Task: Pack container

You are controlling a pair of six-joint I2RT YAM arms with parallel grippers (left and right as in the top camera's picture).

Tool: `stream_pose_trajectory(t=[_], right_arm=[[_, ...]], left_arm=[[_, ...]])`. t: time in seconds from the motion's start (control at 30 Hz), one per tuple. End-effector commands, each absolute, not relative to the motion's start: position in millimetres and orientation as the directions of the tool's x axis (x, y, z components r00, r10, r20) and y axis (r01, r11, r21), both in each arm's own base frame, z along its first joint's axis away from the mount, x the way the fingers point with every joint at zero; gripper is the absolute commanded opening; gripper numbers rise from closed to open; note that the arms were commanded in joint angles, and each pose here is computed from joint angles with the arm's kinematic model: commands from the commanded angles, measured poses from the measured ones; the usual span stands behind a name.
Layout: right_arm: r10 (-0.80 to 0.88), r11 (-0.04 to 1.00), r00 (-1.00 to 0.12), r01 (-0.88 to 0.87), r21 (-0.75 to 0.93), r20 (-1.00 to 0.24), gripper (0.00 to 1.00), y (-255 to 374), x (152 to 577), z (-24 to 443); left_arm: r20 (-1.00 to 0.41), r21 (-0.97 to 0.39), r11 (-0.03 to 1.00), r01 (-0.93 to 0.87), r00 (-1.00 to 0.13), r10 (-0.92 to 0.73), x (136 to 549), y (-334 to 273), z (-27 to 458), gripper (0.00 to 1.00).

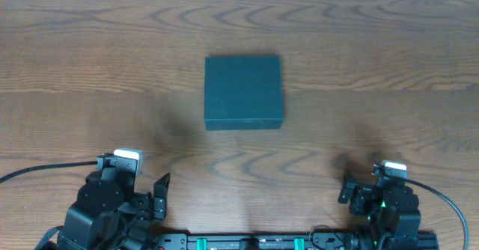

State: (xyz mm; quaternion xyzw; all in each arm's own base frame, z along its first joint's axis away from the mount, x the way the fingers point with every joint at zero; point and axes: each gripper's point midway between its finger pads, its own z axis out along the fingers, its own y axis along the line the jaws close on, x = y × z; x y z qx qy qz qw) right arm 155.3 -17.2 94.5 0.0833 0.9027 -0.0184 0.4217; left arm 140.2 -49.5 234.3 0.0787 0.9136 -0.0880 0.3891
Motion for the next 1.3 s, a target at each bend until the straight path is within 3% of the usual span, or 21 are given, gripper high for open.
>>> stream_pose_trajectory(t=[0.0,0.93,1.27], right_arm=[[0.082,0.995,-0.642,0.099,0.024,-0.763,0.99,-10,155,93],[0.076,0.995,-0.642,0.095,0.019,-0.763,0.99,-10,155,93],[0.076,0.995,-0.642,0.095,0.019,-0.763,0.99,-10,155,93]], left_arm=[[-0.735,-0.097,0.975,0.202,-0.675,0.066,140,-47,239,0.95],[-0.741,-0.073,0.976,0.203,-0.667,0.083,140,-44,238,0.95],[-0.784,-0.056,0.988,0.144,-0.618,0.046,147,-30,160,0.95]])
